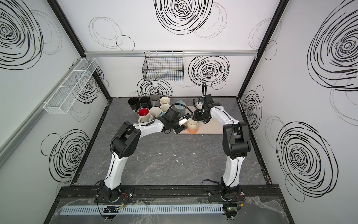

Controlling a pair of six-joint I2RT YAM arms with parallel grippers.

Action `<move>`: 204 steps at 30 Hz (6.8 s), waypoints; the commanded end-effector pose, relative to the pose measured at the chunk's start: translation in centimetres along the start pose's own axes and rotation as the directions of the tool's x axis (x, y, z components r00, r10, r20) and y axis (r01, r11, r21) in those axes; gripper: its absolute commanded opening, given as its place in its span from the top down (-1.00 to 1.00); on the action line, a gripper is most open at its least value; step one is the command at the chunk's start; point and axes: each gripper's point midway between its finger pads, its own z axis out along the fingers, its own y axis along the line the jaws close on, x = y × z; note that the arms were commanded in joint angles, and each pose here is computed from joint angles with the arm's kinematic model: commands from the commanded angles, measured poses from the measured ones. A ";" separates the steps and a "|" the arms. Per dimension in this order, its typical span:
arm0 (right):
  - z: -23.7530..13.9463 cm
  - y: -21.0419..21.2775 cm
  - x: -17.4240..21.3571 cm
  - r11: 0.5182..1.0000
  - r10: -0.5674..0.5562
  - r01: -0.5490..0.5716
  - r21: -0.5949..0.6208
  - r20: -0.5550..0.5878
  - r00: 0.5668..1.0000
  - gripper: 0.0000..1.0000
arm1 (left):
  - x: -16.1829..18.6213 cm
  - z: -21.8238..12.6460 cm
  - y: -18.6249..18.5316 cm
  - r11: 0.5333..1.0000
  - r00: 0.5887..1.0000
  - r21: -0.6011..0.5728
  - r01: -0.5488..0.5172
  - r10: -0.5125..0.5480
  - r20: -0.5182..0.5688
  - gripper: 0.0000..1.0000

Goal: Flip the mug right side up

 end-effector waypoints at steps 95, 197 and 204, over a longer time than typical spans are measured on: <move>-17.6 24.6 -3.1 0.465 0.300 0.217 -0.859 0.383 0.874 0.85 | -15.7 -34.3 -1.2 0.553 0.112 0.805 0.215 -0.833 0.542 1.00; -11.4 34.6 -2.2 0.398 0.105 0.286 -0.872 0.353 0.930 0.92 | -3.9 -36.3 4.0 0.537 0.029 0.683 0.496 -0.796 0.605 1.00; -10.3 34.7 -2.4 0.469 0.090 0.282 -0.837 0.363 0.927 1.00 | -2.2 -37.0 4.6 0.557 0.072 0.598 0.576 -0.763 0.642 0.21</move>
